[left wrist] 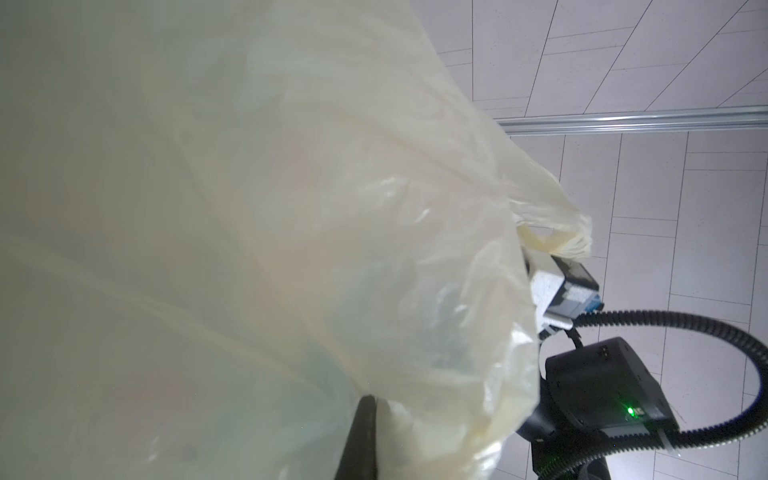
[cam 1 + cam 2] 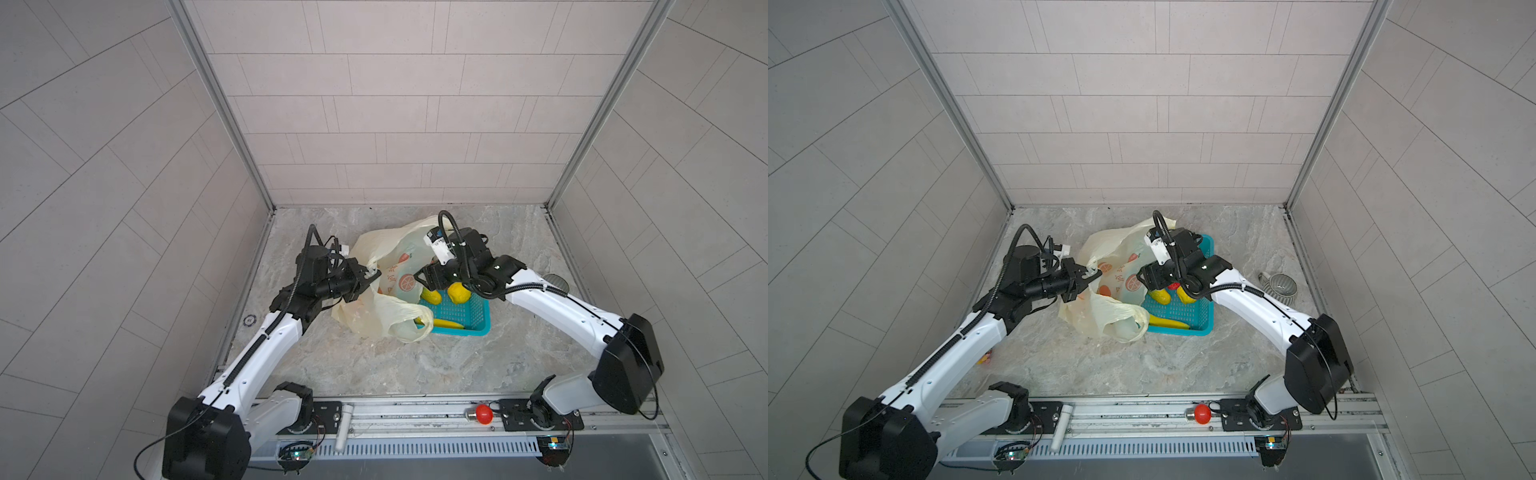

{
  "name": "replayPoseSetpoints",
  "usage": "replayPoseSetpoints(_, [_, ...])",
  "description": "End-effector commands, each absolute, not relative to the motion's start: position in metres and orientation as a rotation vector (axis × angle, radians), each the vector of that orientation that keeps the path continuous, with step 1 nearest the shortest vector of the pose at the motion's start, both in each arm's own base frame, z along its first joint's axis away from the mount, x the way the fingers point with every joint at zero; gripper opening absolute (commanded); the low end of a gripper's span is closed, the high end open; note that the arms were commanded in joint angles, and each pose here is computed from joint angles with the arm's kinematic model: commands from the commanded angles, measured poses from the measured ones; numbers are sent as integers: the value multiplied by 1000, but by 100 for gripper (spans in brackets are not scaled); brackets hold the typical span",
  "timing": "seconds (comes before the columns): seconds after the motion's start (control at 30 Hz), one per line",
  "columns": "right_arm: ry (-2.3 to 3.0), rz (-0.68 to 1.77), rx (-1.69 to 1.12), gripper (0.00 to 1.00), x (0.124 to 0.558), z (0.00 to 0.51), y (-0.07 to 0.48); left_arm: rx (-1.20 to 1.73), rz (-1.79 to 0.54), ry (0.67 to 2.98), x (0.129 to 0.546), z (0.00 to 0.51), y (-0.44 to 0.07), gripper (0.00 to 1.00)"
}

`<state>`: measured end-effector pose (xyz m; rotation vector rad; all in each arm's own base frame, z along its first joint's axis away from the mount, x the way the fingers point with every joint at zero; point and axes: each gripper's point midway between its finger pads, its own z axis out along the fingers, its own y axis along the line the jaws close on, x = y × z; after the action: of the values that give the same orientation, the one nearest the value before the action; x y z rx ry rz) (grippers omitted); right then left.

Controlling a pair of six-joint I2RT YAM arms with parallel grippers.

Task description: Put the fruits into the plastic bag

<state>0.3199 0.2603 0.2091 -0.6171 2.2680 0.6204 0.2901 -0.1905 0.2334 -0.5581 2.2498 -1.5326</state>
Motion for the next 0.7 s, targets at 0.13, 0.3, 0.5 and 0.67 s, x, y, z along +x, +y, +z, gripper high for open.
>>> replayPoseSetpoints(0.13, [2218,833,-690,74,263,215,262,-585,-1522,2194,299,233,-186,0])
replayPoseSetpoints(0.3, [2256,827,-697,65,253,193,265,-605,-1482,2186,303,232,-182,0])
replayPoseSetpoints(0.5, [2314,744,-704,51,259,157,275,-594,-1471,2182,305,236,-182,0])
replayPoseSetpoints(0.67, [2358,698,-741,48,262,139,289,-578,-1446,2202,304,236,-181,0])
